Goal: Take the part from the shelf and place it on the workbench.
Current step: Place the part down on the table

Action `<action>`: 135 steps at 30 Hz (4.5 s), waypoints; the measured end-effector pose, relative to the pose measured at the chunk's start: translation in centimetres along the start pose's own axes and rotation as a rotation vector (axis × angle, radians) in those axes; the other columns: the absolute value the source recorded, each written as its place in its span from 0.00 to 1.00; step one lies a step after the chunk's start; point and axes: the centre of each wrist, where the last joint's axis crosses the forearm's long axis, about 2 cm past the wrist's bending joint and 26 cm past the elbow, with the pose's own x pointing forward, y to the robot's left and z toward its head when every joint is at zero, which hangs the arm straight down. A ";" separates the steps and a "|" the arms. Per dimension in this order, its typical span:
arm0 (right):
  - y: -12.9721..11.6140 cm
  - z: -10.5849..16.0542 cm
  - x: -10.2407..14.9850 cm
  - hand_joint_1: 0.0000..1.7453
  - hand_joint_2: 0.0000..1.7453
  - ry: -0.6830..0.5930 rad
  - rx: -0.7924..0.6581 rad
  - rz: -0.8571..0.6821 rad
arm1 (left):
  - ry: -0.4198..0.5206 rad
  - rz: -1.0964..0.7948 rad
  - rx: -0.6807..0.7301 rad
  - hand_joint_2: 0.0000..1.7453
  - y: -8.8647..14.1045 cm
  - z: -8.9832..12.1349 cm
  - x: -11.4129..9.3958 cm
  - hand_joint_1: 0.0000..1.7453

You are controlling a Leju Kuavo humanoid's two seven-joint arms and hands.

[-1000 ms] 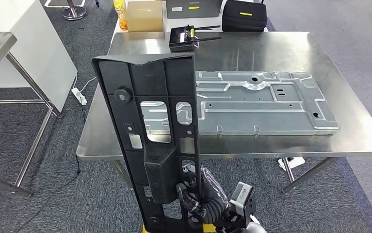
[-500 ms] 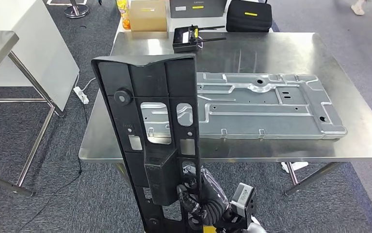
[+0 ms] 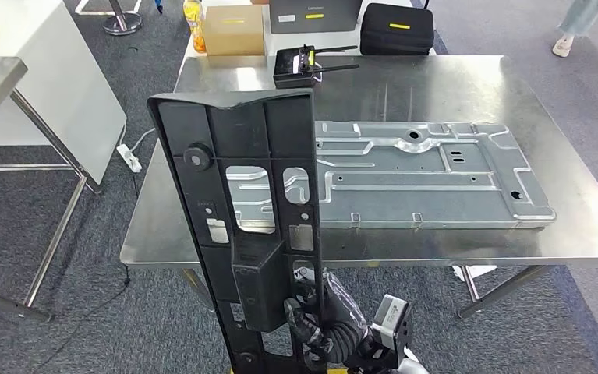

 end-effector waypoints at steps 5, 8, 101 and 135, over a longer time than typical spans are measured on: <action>-0.1 -0.1 0.0 1.00 1.00 0.005 -0.004 -0.005 | 0.001 0.003 0.000 1.00 0.0 0.0 0.0 0.00; -0.2 0.0 0.0 1.00 1.00 0.008 -0.008 -0.007 | 0.001 0.004 0.000 1.00 0.0 0.0 0.0 0.00; -16.9 -11.9 -6.9 1.00 1.00 0.231 0.304 2.388 | -0.032 -0.239 -0.078 1.00 -0.7 0.2 3.6 0.00; -17.8 -7.7 -8.6 0.00 0.00 0.435 0.524 2.291 | -0.013 -0.196 -0.068 0.00 -1.0 0.3 3.4 0.00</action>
